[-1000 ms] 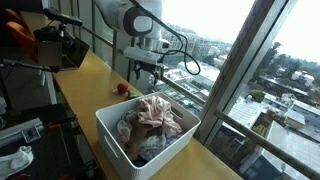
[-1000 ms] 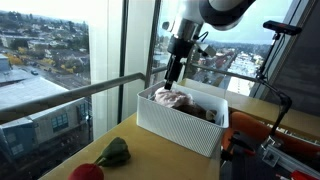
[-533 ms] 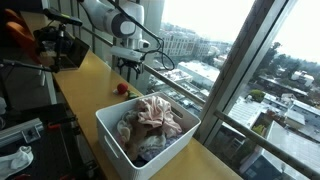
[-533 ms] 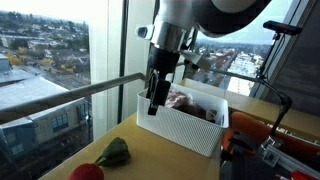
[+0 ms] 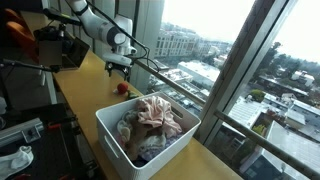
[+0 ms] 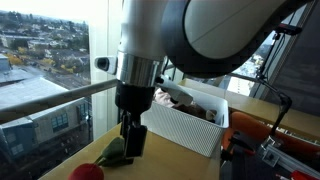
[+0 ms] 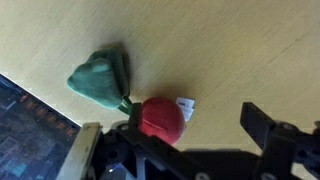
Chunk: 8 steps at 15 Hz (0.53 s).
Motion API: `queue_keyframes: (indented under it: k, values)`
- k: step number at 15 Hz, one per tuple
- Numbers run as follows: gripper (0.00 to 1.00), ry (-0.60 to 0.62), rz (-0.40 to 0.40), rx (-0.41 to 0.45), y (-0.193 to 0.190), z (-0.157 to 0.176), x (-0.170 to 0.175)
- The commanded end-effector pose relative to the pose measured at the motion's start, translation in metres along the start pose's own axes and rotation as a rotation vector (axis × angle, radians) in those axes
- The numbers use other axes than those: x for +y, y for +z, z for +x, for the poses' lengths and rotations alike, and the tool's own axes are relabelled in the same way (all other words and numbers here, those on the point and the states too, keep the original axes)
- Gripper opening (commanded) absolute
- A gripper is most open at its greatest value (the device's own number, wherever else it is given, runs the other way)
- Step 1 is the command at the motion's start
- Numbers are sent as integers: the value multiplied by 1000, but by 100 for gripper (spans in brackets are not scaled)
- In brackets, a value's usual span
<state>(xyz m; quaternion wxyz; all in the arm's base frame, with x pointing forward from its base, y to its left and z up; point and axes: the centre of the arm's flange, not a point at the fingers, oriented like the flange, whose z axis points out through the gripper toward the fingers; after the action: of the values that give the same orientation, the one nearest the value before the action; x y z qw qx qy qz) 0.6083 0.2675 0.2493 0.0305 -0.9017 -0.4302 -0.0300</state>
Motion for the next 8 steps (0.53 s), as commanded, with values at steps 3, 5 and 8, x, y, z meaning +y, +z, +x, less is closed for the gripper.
queue_keyframes:
  k: [3,5,8]
  values:
    - [100,-87,-15,-11,29,43,5]
    - [100,-105,-24,-4,33,53,6]
    - [100,-123,-34,8,37,60,10]
